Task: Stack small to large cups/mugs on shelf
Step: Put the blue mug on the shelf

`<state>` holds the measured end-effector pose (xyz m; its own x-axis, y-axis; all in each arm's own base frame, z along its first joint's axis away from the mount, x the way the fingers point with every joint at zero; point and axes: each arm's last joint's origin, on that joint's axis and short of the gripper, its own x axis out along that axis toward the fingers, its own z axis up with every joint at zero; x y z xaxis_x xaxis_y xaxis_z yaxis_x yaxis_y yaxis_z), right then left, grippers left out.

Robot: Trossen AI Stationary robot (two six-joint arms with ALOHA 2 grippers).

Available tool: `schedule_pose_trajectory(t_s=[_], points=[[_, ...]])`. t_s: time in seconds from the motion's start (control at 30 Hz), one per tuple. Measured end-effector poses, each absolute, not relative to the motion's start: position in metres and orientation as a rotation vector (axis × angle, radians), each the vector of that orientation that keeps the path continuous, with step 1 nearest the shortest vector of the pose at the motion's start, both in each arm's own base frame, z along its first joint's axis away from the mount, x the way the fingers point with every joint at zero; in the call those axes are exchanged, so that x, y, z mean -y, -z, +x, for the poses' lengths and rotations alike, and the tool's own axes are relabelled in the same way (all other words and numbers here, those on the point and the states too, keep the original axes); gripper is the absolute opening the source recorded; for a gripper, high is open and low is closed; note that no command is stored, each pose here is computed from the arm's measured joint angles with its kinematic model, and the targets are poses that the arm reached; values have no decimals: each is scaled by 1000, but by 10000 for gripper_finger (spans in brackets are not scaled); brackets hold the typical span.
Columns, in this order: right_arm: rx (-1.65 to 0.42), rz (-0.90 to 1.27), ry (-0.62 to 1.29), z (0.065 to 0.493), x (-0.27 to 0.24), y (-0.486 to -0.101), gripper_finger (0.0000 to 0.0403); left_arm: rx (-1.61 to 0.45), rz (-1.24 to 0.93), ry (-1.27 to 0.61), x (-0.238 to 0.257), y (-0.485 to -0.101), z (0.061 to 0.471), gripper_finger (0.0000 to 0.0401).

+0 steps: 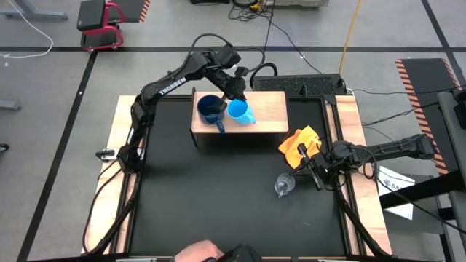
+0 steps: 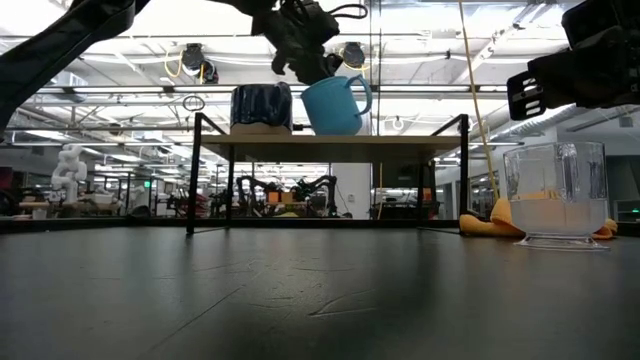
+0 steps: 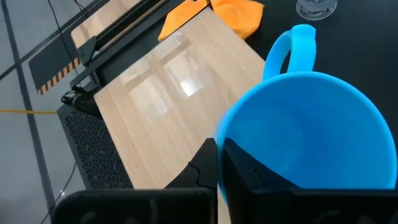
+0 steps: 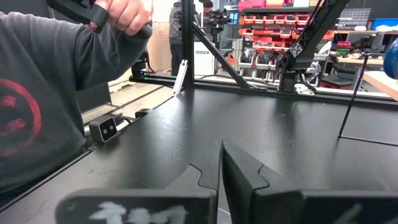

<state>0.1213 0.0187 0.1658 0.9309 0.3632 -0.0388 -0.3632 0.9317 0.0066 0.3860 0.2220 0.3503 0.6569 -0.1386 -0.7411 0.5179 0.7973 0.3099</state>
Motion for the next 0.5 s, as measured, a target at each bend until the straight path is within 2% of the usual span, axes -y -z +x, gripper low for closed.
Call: schedule_pose_trajectory(t_s=[0.5], points=[[-32,-5,-372,121,-19,-166,9,-891,612,322,-208,-349,393,5]])
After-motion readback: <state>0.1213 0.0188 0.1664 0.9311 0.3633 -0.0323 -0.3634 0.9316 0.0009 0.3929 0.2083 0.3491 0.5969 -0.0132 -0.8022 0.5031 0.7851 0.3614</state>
